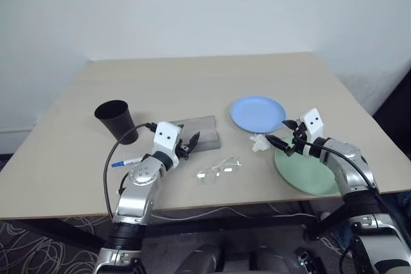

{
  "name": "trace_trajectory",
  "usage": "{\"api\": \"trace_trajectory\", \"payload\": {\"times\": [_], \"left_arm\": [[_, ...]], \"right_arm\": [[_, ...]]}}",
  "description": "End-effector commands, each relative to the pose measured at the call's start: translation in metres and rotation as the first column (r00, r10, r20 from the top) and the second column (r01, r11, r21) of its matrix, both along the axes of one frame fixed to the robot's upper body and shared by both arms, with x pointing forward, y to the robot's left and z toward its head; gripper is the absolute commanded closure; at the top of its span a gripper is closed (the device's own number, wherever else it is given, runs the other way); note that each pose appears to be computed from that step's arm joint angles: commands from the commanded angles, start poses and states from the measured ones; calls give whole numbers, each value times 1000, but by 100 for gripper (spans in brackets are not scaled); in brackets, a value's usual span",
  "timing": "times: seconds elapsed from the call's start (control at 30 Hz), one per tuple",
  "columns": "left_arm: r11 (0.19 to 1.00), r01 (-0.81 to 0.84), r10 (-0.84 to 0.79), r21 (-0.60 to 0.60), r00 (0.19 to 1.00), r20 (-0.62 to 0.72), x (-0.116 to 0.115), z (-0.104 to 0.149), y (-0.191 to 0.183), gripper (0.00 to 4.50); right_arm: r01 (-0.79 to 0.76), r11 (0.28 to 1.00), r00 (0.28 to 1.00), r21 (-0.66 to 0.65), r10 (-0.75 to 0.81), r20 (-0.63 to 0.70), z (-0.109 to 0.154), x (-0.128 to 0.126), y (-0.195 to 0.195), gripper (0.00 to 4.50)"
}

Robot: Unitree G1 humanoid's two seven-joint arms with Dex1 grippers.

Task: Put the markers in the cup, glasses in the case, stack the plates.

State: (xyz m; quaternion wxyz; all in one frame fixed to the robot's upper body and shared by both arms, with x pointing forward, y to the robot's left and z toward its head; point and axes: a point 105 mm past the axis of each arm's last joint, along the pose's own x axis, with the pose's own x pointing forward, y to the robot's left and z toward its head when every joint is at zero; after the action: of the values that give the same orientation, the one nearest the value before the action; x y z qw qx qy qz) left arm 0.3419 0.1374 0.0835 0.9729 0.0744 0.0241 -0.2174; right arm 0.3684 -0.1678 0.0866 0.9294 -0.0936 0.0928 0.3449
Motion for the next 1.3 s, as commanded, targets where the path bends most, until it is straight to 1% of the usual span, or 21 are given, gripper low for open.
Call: {"api": "trace_trajectory", "payload": {"times": [0.03, 0.23, 0.5, 0.7, 0.83, 0.93, 1.0, 1.1, 1.2, 1.3], "left_arm": [[1000, 16, -16, -2, 998, 56, 0, 16, -4, 165], [1000, 25, -25, 0, 998, 58, 1, 18, -3, 165], [999, 49, -50, 14, 997, 57, -1, 20, 8, 165], [999, 12, -15, 44, 999, 52, -4, 24, 43, 165], [998, -23, 21, 62, 999, 35, -5, 21, 63, 165], [999, -3, 1, 41, 999, 39, -4, 27, 63, 165], [998, 22, -24, 51, 999, 32, -4, 26, 61, 165], [997, 35, -37, 63, 999, 28, -1, 25, 58, 165], [997, 68, -69, 37, 997, 32, -1, 29, 54, 165], [993, 113, -113, 27, 993, 20, -1, 26, 42, 165]], "right_arm": [[-19, 1000, 998, 12, 18, 67, 19, 2, 5, 0], [-18, 1000, 997, 14, 17, 80, 24, 5, 8, 0], [-7, 1000, 997, 14, 6, 81, 22, -1, 7, 0], [3, 1000, 997, 25, -5, 76, 19, -6, 10, 0], [1, 999, 998, 40, -4, 67, 15, -11, 18, 0], [-7, 999, 998, 50, 4, 70, 20, -16, 22, 0], [2, 999, 998, 46, -5, 58, 19, -17, 22, 0], [47, 996, 999, 69, -48, 16, 23, -19, 18, 0], [60, 996, 998, 62, -59, -18, 31, -22, 25, 0], [136, 991, 988, 20, -133, -83, 37, -26, 25, 0]]}}
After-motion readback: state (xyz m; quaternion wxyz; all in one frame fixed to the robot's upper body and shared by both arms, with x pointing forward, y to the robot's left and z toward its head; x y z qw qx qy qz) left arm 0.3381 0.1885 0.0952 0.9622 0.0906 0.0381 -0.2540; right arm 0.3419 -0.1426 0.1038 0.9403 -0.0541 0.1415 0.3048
